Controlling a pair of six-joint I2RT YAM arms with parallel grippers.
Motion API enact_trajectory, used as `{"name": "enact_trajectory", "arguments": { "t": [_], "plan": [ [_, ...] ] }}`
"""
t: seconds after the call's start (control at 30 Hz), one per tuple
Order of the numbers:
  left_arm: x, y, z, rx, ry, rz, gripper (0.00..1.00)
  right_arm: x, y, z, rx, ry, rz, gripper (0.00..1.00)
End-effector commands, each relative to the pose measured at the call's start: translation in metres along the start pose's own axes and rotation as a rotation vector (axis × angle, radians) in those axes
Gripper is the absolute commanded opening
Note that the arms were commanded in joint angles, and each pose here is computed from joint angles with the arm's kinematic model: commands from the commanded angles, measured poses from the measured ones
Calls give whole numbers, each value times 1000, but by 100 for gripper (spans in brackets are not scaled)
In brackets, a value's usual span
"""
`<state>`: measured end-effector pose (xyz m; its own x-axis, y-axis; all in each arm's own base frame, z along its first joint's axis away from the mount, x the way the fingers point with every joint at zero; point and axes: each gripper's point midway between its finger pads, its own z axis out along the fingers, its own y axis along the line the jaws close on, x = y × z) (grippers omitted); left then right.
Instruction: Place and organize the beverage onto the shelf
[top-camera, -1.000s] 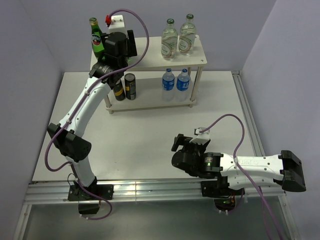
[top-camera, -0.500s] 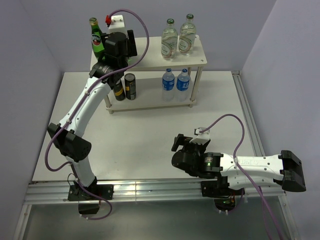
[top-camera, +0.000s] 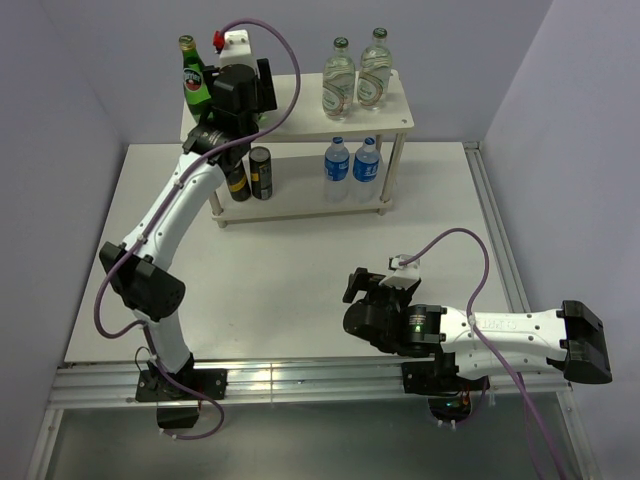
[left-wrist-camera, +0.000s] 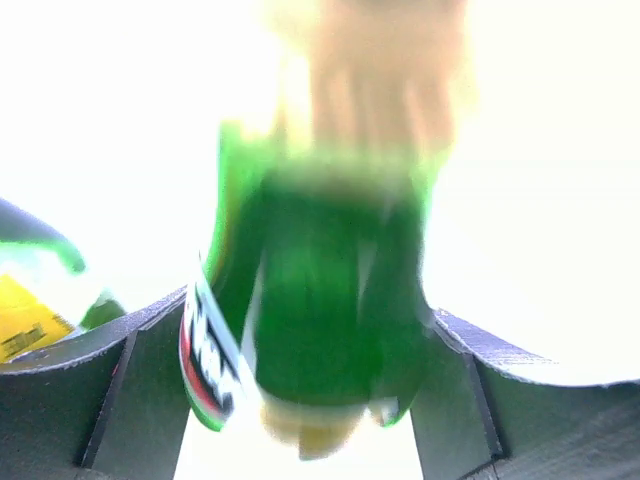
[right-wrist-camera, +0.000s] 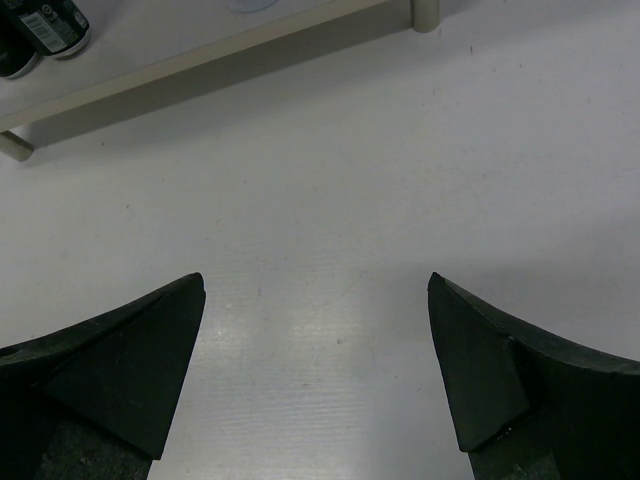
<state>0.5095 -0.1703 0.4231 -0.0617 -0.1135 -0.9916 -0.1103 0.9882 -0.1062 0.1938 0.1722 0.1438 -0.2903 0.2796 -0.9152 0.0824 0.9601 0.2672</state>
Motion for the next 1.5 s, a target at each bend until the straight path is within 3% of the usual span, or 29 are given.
{"name": "enact_trajectory", "arguments": {
  "t": [0.0, 0.37, 0.53, 0.73, 1.1, 1.47],
  "plan": [
    [-35, -4, 0, 17, -98, -87, 77, -7, -3, 2, 20, -40, 22, 99],
    [-22, -1, 5, 6, -75, -85, 80, -7, -2, 2, 19, -41, 19, 99],
    [-19, 3, -3, 10, -68, -96, 90, -8, -3, 2, 22, -44, 20, 99],
    [-14, 9, -13, 16, -59, -106, 94, -8, -3, 2, 22, -44, 23, 99],
    [-1, 15, -28, 20, -37, -118, 95, -9, -3, 2, 26, -46, 23, 99],
    [18, 16, -75, 22, -22, -128, 97, -9, -4, 2, 29, -48, 25, 99]
  ]
}}
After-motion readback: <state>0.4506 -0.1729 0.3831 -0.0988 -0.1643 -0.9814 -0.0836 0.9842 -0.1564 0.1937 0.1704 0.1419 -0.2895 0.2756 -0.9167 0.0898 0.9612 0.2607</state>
